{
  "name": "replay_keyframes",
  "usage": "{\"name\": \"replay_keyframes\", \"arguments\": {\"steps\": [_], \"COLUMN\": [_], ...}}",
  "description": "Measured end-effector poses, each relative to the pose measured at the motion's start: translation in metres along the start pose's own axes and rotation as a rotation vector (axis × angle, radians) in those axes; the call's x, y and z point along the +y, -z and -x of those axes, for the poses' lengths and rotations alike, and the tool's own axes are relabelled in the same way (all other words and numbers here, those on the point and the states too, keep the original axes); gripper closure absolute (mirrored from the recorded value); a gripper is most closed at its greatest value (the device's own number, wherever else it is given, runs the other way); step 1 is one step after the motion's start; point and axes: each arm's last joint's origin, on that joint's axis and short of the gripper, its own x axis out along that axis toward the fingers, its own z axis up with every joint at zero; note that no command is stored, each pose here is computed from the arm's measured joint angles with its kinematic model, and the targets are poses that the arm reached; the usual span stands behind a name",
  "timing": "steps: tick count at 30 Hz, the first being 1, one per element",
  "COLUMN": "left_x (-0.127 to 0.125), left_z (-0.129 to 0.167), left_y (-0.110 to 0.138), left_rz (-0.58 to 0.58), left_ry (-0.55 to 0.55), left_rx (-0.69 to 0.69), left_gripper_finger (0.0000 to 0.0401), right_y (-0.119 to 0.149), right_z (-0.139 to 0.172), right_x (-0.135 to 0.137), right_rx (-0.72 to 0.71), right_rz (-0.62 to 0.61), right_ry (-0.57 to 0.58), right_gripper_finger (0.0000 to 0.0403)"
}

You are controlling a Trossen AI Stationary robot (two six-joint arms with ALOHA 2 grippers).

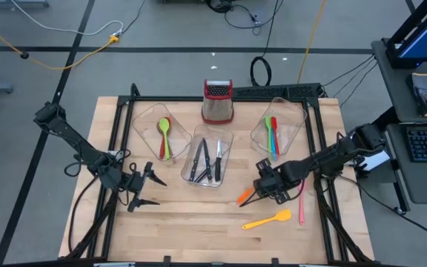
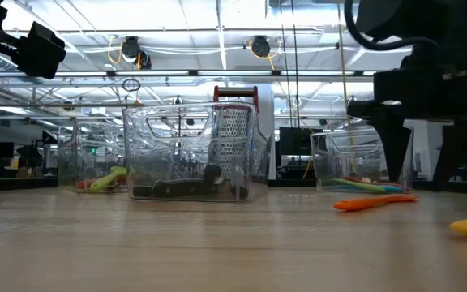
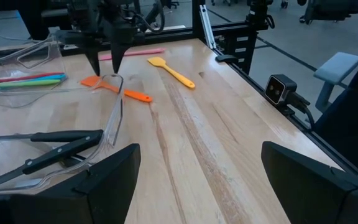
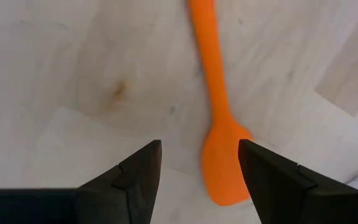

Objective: Pick & Place Kitchen Items
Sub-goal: Put the orange spatula on the right transparent bin

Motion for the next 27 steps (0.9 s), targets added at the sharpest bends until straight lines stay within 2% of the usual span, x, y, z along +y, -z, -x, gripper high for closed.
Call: {"name": "replay_keyframes", "arguments": {"steps": [15,27], "left_x": [0.0,0.0], "left_z": [0.0,0.0], "left_y": [-0.001,-0.002], "left_rz": [0.001,0.005], "left_ry": [0.0,-0.008], "left_rx": [-0.008,-0.018], "left_gripper_finger": [0.0066,0.0066], "right_y": [0.003,-0.001], "right_z": [0.001,-0.011], "right_x": [0.001,-0.014], "right_rx": [0.041,0.021], "right_rz": [0.151,0.158], "right_ry": [0.041,0.024], "right_gripper_finger": [0.0193,0.0193]}}
